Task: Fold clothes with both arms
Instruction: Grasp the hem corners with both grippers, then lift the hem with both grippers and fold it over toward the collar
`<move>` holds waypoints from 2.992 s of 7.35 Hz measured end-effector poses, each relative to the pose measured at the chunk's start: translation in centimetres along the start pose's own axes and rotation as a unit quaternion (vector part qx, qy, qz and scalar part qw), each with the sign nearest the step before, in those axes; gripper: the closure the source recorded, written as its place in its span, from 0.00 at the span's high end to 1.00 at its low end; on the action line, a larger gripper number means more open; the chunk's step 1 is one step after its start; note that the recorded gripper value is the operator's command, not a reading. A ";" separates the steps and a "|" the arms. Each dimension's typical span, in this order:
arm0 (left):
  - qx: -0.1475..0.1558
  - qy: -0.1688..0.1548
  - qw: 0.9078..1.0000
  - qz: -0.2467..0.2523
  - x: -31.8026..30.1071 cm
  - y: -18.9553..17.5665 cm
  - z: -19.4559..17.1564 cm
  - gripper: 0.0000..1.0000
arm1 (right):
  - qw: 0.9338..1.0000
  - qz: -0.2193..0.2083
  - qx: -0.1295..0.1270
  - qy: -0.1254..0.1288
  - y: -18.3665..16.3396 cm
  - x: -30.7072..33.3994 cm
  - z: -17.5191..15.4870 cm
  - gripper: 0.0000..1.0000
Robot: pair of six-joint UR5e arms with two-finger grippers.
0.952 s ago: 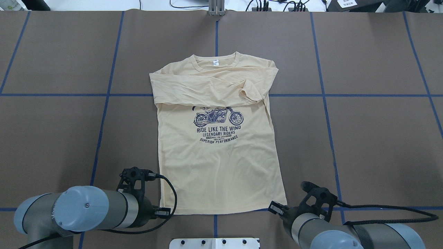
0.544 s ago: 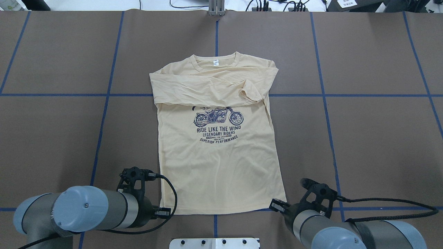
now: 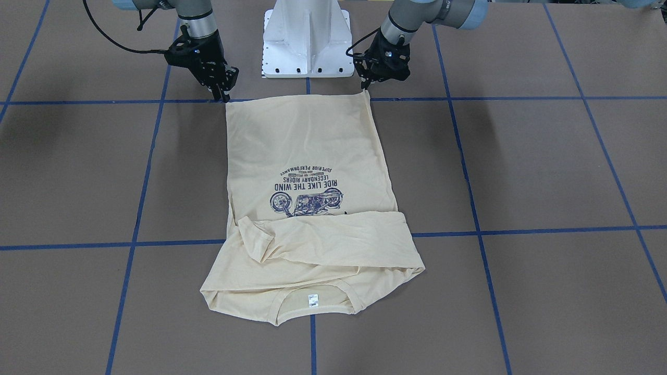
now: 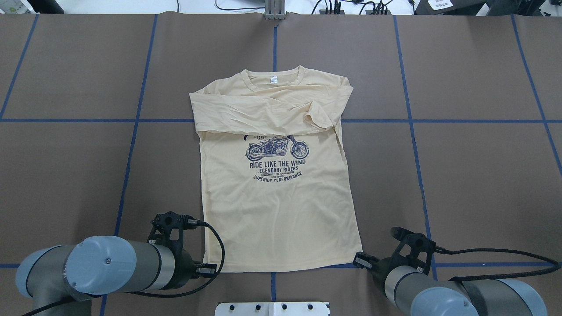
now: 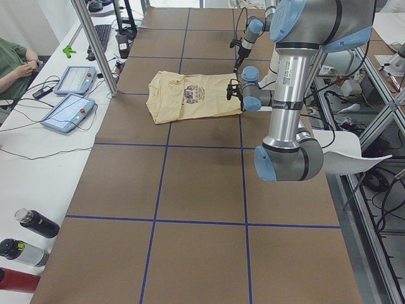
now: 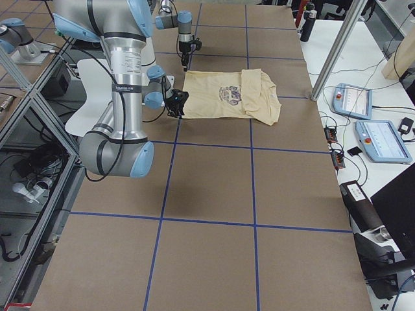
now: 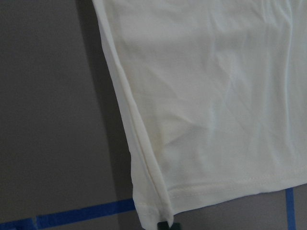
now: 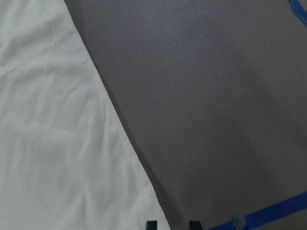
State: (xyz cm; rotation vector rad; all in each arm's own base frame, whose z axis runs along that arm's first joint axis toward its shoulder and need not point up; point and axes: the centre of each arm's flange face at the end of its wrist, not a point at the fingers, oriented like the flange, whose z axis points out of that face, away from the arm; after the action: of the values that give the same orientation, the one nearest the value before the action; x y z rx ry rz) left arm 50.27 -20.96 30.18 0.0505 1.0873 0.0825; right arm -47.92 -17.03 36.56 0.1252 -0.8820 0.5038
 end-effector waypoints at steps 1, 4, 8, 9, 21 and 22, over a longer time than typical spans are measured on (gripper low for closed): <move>0.000 0.000 1.000 0.000 0.0 0.0 0.0 0.00 | 1.000 0.000 0.001 -0.002 0.1 0.0 0.1 0.35; 0.001 0.004 1.000 0.001 0.4 0.1 -0.8 0.00 | 1.000 -0.002 0.009 -0.007 0.2 -0.1 0.4 0.44; -0.011 -0.007 1.000 0.000 0.8 0.5 -1.6 0.00 | 1.000 -0.003 0.013 -0.010 0.8 -0.8 1.0 0.37; -0.012 -0.008 1.000 0.000 0.8 0.5 -1.6 0.00 | 1.000 -0.002 0.013 -0.012 1.0 -1.2 1.2 0.35; -0.107 0.062 0.992 0.013 5.0 3.2 -15.4 0.00 | 0.991 0.043 -0.125 -0.031 -5.2 -3.9 -20.2 0.00; -0.121 0.064 0.990 0.012 5.4 2.9 -18.1 0.00 | 0.987 0.058 -0.147 -0.024 -7.3 -3.8 -23.0 0.00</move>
State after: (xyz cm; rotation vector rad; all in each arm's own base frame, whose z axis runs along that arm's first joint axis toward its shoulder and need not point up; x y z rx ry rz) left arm 36.66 -17.61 17.25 -0.1615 1.1987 0.2419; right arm -30.19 -17.76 19.71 -0.1848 -1.0042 0.4751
